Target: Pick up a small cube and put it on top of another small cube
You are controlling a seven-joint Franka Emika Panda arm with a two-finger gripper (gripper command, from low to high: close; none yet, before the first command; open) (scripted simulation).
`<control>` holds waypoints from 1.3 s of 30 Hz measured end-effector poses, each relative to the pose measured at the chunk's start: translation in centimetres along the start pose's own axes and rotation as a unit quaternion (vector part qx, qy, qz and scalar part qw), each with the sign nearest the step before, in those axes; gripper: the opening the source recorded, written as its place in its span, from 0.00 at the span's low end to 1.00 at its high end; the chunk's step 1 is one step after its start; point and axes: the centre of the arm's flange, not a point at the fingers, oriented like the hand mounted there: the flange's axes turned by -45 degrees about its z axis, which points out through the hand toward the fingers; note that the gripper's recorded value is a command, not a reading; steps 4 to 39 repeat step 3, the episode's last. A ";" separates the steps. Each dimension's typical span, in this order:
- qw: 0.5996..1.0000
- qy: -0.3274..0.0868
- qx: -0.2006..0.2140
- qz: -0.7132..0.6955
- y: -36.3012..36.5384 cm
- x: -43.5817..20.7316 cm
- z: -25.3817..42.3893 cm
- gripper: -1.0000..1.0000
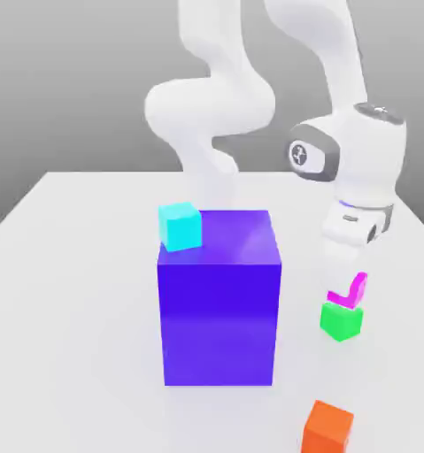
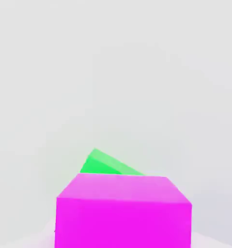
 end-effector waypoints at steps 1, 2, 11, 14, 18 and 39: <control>1.000 0.000 0.002 0.000 -0.1 -0.1 0.6 0.00; 1.000 0.000 0.003 -0.001 -0.2 -0.2 0.9 1.00; 1.000 0.000 0.003 -0.001 -0.2 -0.2 0.9 1.00; 1.000 0.000 0.003 -0.001 -0.2 -0.2 0.9 1.00; 1.000 0.000 0.003 -0.001 -0.2 -0.2 0.9 1.00; 1.000 0.000 0.003 -0.001 -0.2 -0.2 0.9 1.00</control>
